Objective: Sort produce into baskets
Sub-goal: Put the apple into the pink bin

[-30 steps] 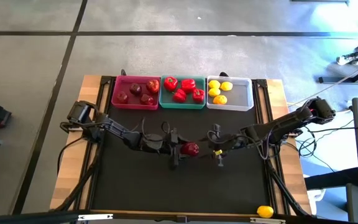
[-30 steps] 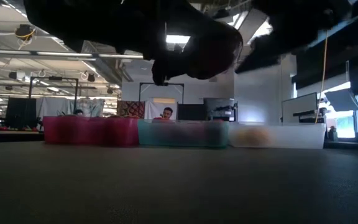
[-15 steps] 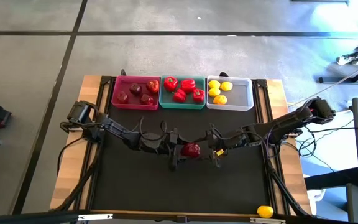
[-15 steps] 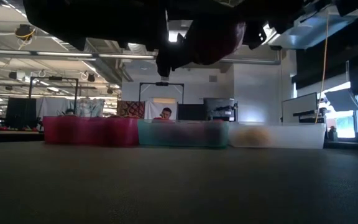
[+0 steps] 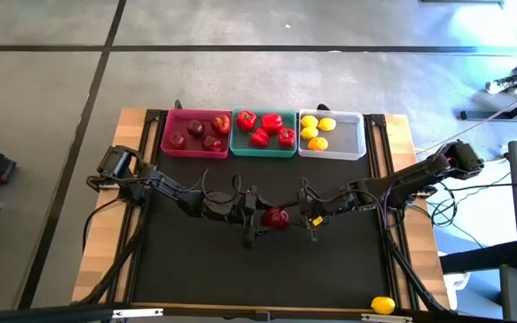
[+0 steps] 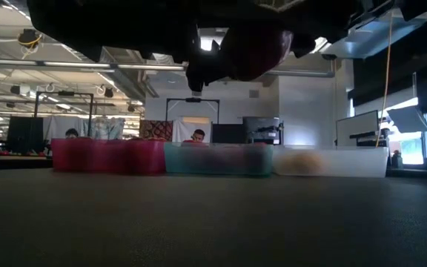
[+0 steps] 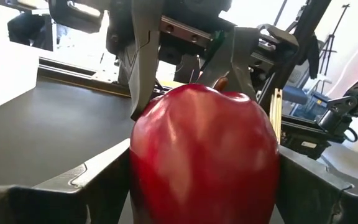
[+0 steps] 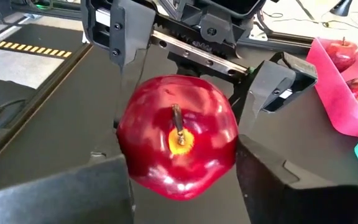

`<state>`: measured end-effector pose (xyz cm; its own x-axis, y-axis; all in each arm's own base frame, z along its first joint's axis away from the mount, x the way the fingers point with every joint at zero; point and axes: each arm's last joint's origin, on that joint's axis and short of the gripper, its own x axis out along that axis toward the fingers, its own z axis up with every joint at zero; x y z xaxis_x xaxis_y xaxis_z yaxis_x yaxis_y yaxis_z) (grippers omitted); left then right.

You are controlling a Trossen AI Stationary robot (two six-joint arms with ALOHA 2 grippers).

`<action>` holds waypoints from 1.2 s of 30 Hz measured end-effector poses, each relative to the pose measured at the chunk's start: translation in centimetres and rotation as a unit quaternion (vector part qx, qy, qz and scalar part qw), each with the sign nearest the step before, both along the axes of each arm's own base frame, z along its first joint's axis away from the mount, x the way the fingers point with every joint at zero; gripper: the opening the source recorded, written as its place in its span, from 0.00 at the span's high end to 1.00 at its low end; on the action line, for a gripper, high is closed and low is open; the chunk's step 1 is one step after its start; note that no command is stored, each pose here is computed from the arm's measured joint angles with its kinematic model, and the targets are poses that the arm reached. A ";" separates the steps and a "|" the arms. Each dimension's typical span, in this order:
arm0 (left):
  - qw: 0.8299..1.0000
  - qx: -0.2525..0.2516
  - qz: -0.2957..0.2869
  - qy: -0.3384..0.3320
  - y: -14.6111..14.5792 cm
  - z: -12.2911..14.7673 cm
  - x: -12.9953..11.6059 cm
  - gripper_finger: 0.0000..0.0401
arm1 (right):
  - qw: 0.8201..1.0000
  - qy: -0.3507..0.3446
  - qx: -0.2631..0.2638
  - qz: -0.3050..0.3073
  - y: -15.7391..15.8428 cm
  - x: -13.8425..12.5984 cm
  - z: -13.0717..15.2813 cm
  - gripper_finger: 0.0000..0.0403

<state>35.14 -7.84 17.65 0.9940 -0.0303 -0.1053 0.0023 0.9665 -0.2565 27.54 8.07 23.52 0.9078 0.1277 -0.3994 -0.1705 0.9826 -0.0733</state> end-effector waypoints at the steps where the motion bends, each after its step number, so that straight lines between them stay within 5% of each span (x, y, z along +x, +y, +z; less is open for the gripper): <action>1: 1.000 0.001 0.000 0.000 0.0 0.0 0.0 0.19 | 1.000 0.000 -0.003 0.000 0.0 0.0 0.0 0.63; 25: 0.999 0.024 0.006 0.030 0.4 -0.5 0.0 0.19 | 1.000 0.011 -0.020 -0.007 -0.1 0.0 -0.4 0.62; 36: 0.998 0.024 0.011 0.051 0.5 -0.1 -0.3 0.03 | 1.000 0.022 -0.019 -0.011 -0.1 -0.1 -0.5 0.62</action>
